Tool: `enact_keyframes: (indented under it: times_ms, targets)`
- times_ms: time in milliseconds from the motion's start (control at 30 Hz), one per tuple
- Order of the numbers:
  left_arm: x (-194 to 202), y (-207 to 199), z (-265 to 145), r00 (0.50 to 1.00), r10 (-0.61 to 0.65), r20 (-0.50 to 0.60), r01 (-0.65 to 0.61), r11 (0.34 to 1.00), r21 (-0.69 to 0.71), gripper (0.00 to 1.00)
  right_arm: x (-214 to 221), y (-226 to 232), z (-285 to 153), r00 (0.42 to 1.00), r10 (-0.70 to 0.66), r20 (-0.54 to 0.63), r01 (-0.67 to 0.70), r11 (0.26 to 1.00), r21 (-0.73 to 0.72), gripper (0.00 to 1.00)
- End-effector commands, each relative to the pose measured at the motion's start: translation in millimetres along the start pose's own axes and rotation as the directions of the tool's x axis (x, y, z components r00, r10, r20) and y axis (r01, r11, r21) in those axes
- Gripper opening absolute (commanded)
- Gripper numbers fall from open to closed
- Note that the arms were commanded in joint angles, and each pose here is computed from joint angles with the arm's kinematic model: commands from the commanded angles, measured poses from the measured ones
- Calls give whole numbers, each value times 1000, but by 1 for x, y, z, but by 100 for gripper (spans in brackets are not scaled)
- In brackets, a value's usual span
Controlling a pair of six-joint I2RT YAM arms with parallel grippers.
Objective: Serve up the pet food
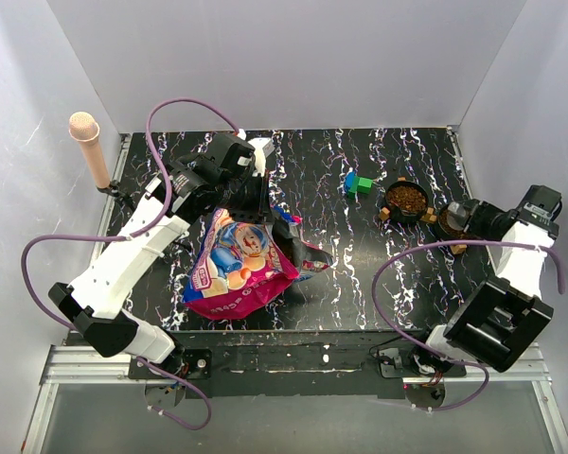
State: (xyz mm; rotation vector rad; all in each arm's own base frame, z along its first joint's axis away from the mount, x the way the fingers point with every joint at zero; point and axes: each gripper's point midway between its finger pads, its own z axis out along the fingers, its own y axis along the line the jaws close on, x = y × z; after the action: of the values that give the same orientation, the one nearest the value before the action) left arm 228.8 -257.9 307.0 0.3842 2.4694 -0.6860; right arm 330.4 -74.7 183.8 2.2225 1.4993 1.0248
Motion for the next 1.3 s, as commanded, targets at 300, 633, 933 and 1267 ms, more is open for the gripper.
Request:
enact_keyframes:
  times_ms: [300, 633, 933, 1267]
  targets:
    - [-27, -15, -17, 993, 16, 115, -23, 998, 66, 0, 32, 15, -28, 996, 89, -28, -89, 996, -4, 1]
    - [-27, -15, -18, 993, 12, 118, -20, 998, 67, 0, 36, 19, -42, 992, 128, -2, -128, 991, -35, 1]
    - [-27, -16, -22, 992, 9, 126, -17, 998, 68, 0, 35, 13, -45, 998, 55, 20, -54, 998, -39, 1]
    - [-30, -16, -24, 991, 6, 134, -14, 998, 63, 0, 43, 18, -65, 984, -163, 70, 167, 984, -56, 1]
